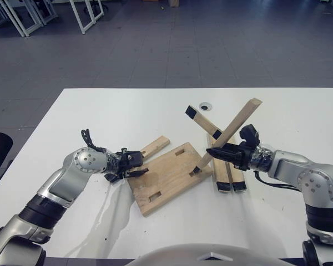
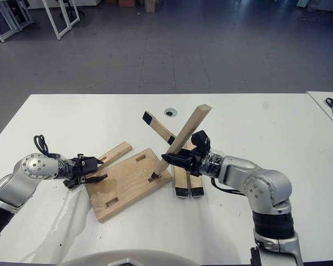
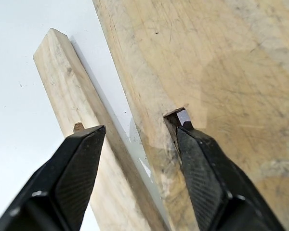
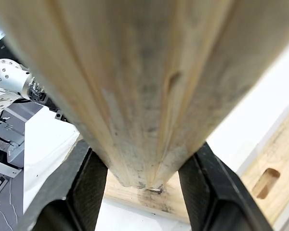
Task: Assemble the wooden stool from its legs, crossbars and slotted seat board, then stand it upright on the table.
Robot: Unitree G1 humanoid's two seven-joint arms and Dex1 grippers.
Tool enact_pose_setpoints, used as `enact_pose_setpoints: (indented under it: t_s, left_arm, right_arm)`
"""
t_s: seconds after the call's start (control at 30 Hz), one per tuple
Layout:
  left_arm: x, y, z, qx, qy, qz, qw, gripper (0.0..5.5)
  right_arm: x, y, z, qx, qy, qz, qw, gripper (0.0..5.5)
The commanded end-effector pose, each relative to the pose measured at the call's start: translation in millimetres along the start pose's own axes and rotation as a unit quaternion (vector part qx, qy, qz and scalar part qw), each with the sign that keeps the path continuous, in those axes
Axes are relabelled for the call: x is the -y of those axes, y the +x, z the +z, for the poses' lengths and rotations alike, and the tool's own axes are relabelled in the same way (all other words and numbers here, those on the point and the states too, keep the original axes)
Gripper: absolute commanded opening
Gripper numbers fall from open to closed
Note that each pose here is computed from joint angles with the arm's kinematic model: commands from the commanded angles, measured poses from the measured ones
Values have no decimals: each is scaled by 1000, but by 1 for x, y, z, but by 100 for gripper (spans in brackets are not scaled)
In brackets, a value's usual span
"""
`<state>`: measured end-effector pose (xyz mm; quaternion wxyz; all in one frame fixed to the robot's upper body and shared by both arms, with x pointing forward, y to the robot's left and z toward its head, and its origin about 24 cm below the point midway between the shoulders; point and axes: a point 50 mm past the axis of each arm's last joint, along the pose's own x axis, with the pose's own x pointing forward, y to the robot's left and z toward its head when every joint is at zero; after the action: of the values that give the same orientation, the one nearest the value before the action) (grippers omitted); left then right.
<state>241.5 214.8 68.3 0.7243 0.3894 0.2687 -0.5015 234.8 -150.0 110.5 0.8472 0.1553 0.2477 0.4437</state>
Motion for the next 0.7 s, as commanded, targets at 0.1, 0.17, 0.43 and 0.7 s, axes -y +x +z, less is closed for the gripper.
enact_pose_setpoints:
  t_s: [0.1,0.17,0.43,0.7]
  left_arm:
    - [22,10,-15,-39,-28,-42,998,273]
    - [23,10,-14,-38,-28,-42,998,273]
    - [21,8,4,-12,-27,-28,999,273]
    - [17,16,32,35,-12,-12,999,273]
  right_arm:
    - [3,5,-14,-5,17,-61,998,204]
    - [8,4,-18,-18,0,-105,994,204]
    - [16,14,-39,-87,-124,-166,975,204]
    - [58,13,-68,-174,-122,-177,961,204]
